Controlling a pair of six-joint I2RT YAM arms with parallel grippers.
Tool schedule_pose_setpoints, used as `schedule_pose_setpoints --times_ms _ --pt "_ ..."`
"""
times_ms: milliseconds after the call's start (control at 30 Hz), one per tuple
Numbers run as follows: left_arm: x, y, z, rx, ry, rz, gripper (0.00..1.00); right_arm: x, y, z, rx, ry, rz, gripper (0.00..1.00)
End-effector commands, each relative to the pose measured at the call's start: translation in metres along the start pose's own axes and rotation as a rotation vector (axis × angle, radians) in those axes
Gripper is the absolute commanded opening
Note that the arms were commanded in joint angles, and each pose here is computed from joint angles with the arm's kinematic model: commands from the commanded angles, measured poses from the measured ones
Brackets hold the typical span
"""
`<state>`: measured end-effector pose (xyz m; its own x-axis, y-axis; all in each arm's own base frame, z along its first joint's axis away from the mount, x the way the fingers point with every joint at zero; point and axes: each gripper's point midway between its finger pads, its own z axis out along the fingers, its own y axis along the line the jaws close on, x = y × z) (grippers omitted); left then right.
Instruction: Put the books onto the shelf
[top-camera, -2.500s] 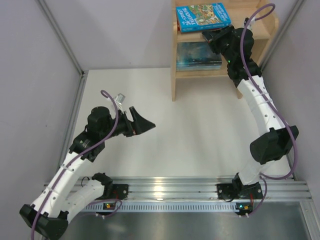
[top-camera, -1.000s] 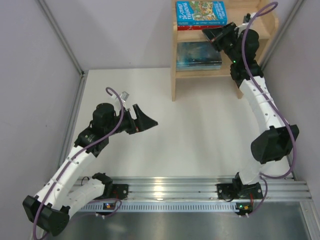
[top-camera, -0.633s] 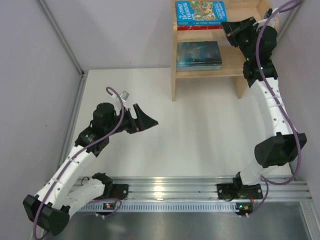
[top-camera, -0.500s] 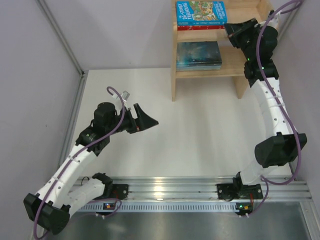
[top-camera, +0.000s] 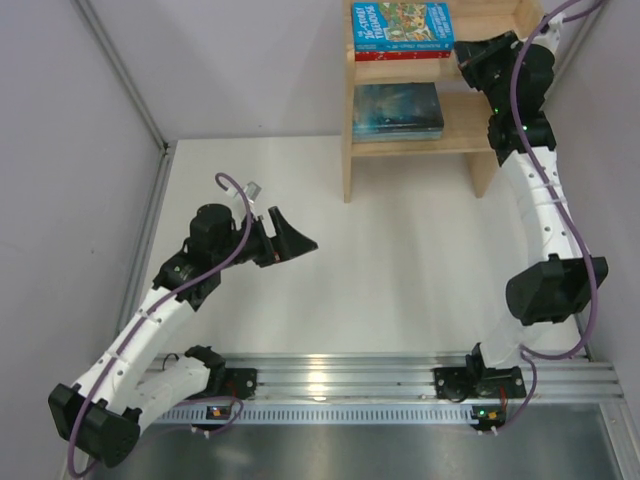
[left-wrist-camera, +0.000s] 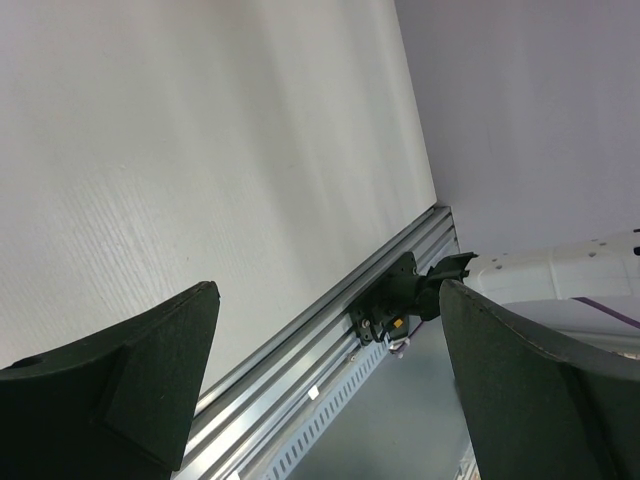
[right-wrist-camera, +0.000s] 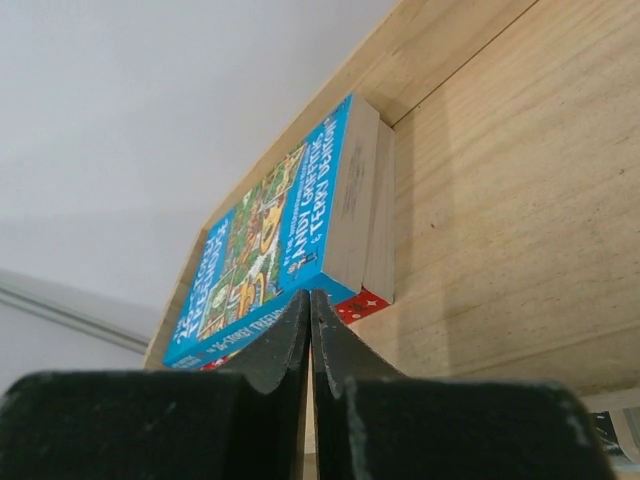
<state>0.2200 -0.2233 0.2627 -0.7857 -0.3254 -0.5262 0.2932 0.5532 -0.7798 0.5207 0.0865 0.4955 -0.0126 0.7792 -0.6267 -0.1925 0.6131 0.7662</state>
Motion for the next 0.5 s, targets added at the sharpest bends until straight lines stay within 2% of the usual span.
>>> schedule_pose_setpoints --times_ms 0,467 --pt "-0.009 -0.009 0.002 0.039 -0.03 0.031 0.96 -0.016 0.01 0.003 -0.031 -0.037 -0.01 0.0" --pt "-0.009 -0.007 0.005 0.036 -0.023 0.033 0.96 -0.006 0.005 0.015 -0.042 -0.013 0.002 0.0"
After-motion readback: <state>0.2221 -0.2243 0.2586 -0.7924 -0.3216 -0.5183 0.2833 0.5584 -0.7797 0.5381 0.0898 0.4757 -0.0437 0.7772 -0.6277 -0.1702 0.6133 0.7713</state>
